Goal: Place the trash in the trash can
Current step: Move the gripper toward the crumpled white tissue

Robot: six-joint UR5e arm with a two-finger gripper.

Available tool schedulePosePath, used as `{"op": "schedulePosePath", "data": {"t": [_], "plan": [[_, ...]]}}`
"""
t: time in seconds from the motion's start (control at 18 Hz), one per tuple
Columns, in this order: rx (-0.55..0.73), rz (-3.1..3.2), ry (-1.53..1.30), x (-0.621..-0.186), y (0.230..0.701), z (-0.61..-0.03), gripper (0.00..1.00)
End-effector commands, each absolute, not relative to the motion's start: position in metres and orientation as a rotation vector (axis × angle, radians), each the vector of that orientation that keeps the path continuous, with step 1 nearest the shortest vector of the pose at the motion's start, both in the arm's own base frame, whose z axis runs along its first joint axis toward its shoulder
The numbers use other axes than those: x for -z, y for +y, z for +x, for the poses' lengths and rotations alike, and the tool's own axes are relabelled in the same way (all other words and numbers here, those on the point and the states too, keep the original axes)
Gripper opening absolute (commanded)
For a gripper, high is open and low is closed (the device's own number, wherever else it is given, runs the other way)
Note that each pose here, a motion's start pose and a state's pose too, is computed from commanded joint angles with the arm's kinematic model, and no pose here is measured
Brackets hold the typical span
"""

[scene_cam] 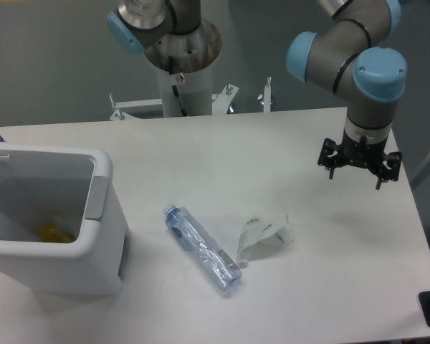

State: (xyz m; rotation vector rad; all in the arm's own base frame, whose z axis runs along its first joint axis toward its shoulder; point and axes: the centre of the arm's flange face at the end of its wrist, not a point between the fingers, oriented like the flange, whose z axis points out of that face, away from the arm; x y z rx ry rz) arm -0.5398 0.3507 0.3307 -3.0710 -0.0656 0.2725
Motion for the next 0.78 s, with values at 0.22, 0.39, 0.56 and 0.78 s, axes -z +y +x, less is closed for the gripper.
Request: {"op": "schedulePosePath", "data": {"t": [0.22,0.39,0.56,0.78], "plan": [[-0.267,-3.071,-0.063,-0.33,0.351,-0.539,1.0],[-0.264,-3.07,-0.065,-0.331,0.351,-0.538,1.0],[-0.244,-3.076,-0.035,-0.323,0.36,-0.524,1.0],[-0.2,-3.087,-0.02,-0.295,0.358,-0.498,1.0]]}}
